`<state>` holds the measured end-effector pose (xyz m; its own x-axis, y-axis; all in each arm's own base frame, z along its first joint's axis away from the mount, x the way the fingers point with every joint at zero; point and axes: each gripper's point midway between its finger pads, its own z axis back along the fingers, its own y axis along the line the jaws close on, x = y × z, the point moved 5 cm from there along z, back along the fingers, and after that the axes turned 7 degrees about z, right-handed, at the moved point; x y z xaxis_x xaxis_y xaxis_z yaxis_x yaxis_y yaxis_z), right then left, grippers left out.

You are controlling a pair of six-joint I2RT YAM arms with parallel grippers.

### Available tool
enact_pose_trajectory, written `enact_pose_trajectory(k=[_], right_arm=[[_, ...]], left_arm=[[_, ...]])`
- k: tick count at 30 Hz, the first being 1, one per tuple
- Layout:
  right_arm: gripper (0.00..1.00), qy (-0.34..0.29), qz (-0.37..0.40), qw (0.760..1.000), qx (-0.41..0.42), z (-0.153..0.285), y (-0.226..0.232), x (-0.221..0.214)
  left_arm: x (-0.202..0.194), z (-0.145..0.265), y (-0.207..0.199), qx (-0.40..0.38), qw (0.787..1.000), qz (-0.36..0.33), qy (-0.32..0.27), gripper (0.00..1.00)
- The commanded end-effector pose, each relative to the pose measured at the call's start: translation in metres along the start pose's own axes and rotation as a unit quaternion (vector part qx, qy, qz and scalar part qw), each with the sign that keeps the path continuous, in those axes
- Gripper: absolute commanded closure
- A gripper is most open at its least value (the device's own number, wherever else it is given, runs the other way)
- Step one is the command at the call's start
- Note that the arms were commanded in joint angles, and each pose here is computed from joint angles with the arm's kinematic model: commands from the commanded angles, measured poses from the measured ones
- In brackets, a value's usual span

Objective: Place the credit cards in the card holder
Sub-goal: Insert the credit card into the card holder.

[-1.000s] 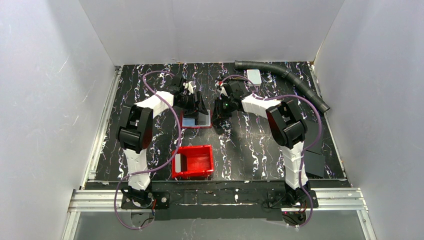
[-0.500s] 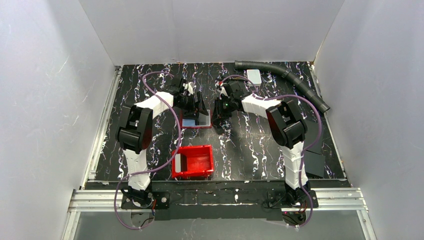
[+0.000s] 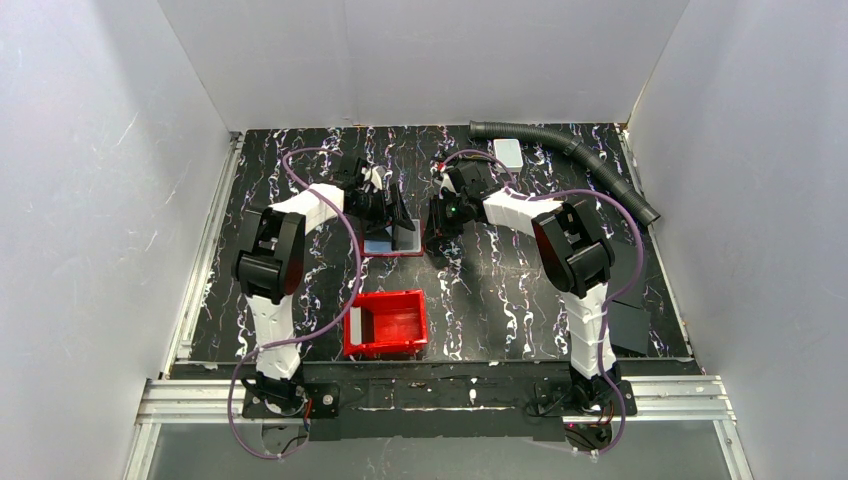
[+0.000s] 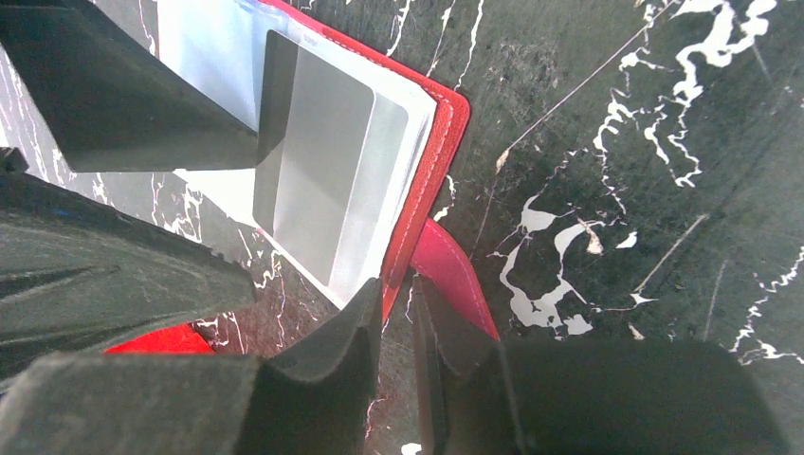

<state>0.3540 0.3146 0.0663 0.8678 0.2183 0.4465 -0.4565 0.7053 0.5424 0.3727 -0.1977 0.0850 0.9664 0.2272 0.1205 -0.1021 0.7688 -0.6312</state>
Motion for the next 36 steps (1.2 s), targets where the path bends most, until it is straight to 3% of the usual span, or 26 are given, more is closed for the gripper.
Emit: enact_pose_trajectory(k=[1,14,25,29,36], right_arm=[[0.73,0.054,-0.011,0.998,-0.043,-0.020,-0.025,-0.033],[0.73,0.055,-0.014,0.998,-0.038,-0.022,-0.025,-0.034],[0.73,0.051,-0.014,0.998,-0.038,-0.020,-0.023,-0.031],[0.71,0.046,-0.002,0.998,-0.051,-0.008,-0.019,-0.021],[0.58,0.045,0.029,0.995,-0.088,0.024,-0.007,0.002]], left_arm=[[-0.003,-0.005,-0.010,-0.050,0.998,0.010,0.025,0.25],[0.000,-0.007,-0.022,-0.102,0.995,0.006,0.015,0.25],[-0.005,-0.010,-0.022,-0.096,0.995,0.016,0.035,0.25],[0.002,0.011,-0.026,-0.060,0.998,0.001,0.015,0.20],[0.024,0.078,-0.048,-0.039,0.998,-0.018,-0.047,0.13]])
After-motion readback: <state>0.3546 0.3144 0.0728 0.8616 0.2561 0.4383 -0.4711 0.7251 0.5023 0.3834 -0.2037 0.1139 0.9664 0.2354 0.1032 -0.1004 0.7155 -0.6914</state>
